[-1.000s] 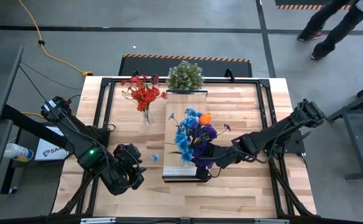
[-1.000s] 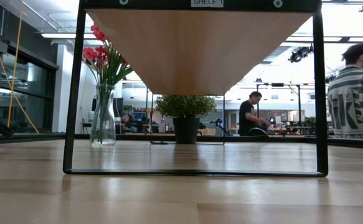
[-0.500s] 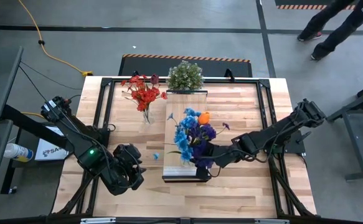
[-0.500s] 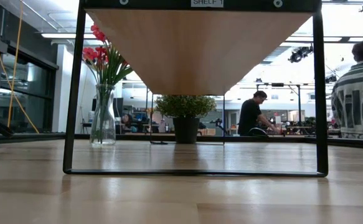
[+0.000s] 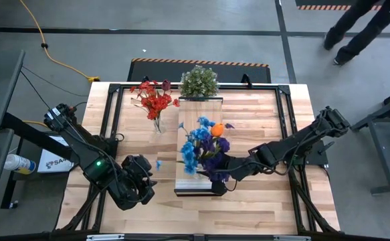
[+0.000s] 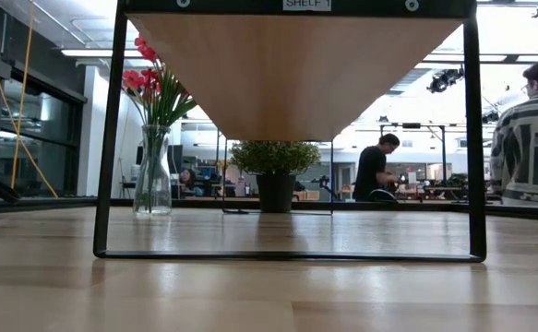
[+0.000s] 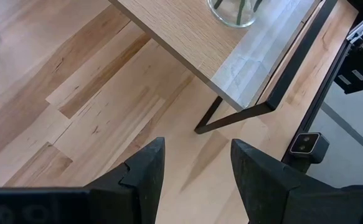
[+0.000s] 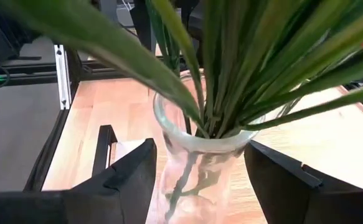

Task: Pick and place flowers into a vace then onto a shelf
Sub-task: Put the right transparent vase on the shelf, then put the left transparent vase on the shelf

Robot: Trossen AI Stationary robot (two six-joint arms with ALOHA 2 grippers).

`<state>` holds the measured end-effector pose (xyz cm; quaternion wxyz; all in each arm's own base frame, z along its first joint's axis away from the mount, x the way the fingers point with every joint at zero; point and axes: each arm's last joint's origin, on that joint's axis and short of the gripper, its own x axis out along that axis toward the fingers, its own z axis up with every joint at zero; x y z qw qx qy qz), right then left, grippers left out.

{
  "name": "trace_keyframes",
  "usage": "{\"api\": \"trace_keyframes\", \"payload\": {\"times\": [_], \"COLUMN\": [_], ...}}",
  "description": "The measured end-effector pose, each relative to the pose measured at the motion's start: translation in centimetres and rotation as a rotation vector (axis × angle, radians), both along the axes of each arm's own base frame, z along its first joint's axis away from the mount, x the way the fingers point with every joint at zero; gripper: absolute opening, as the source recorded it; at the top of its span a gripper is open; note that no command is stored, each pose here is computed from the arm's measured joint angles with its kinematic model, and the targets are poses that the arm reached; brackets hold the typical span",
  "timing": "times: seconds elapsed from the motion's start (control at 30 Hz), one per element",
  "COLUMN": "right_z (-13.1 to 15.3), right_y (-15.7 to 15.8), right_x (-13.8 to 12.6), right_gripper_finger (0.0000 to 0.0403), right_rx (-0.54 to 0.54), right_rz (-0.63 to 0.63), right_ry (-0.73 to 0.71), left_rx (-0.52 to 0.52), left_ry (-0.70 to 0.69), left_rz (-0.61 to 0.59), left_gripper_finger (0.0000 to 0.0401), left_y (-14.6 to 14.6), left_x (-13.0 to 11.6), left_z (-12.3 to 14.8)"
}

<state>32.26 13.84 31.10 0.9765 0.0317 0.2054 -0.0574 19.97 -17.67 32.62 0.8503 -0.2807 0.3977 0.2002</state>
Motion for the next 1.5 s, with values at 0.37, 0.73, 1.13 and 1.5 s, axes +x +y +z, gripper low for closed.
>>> {"api": "trace_keyframes", "payload": {"times": [0.37,0.73,1.13,1.5], "right_z": [-0.3,0.4,1.9,3.2], "right_y": [0.0,-0.4,-0.6,-0.9], "right_x": [-0.2,-1.3,-3.5,-6.4], "right_gripper_finger": [0.0255,0.0264,0.0262,0.0262], "right_rx": [-0.015,0.004,-0.023,0.005], "right_rz": [0.001,0.046,0.049,0.069], "right_ry": [0.033,0.074,0.083,0.139], "left_rx": [-0.003,-0.004,-0.003,-0.009], "left_ry": [0.002,0.002,0.003,0.002], "left_rz": [-0.002,-0.002,-0.004,0.006], "left_gripper_finger": [0.0215,0.0215,0.0215,0.0215], "left_y": [0.0,0.0,0.0,0.0], "left_x": [0.0,0.0,0.0,0.0], "left_z": [0.0,0.0,0.0,0.0]}}
